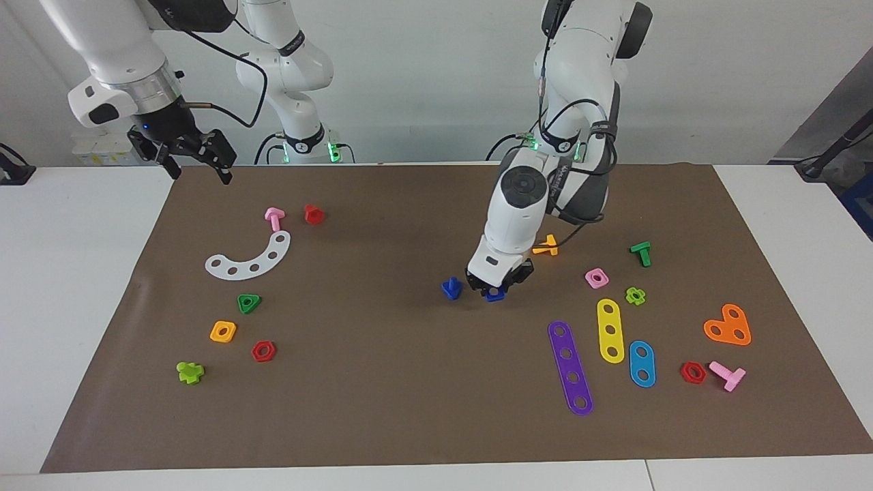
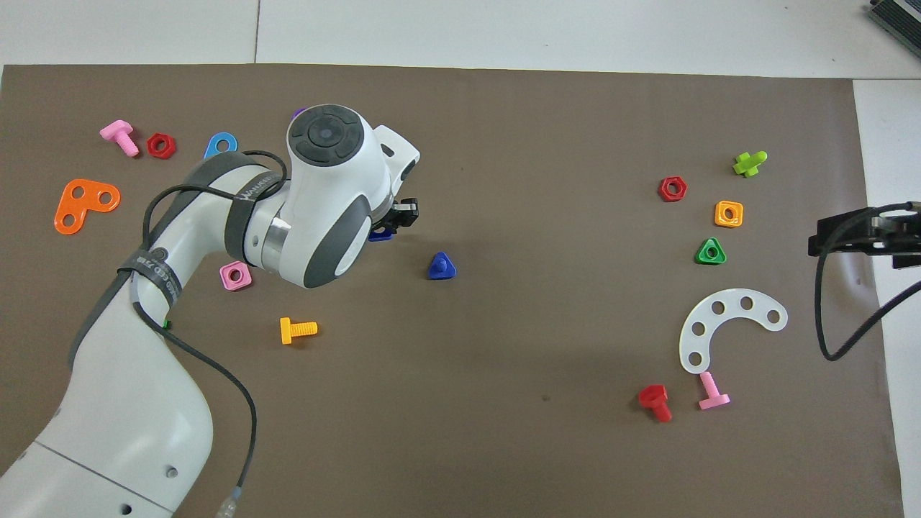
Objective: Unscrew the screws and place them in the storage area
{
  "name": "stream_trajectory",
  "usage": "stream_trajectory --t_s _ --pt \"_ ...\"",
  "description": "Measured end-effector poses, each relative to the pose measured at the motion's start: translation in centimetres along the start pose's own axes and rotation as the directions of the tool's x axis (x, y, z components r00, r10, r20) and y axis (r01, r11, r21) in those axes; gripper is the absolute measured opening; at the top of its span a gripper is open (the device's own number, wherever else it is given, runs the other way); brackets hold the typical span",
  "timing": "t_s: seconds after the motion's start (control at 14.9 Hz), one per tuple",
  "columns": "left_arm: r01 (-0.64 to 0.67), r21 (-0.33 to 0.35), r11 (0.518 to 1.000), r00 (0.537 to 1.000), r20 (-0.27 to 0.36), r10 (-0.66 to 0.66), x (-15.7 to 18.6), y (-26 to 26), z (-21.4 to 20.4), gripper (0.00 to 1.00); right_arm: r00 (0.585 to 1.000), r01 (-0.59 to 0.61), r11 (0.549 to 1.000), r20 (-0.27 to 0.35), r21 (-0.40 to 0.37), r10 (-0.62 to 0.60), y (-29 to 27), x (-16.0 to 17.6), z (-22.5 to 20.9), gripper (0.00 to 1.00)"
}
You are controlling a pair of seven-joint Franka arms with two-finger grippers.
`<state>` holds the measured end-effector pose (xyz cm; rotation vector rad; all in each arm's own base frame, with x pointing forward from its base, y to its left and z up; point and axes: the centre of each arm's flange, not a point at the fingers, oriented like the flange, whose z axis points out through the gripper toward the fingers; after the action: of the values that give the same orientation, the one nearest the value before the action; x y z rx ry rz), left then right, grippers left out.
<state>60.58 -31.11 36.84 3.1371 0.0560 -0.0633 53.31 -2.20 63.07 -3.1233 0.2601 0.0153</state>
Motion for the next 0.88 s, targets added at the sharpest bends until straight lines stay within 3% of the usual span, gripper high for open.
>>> stream_trajectory --t_s 0.27,0.47,0.88 --pt "-0.096 0.009 0.995 0.995 0.037 0.096 1.9 -5.8 1.7 0.48 1.000 -0.001 1.000 0.000 0.000 0.001 0.1 0.0 0.0 1.00" --pt "-0.180 0.010 0.984 0.982 0.066 0.179 1.7 -9.5 3.1 0.48 0.998 0.057 0.998 -0.034 0.008 -0.057 -1.7 0.3 0.3 1.00" --pt "-0.247 0.002 0.969 0.969 0.030 0.246 -0.8 -13.6 6.4 0.48 0.991 0.123 0.992 -0.064 0.027 -0.121 -16.9 -1.1 5.1 1.00"
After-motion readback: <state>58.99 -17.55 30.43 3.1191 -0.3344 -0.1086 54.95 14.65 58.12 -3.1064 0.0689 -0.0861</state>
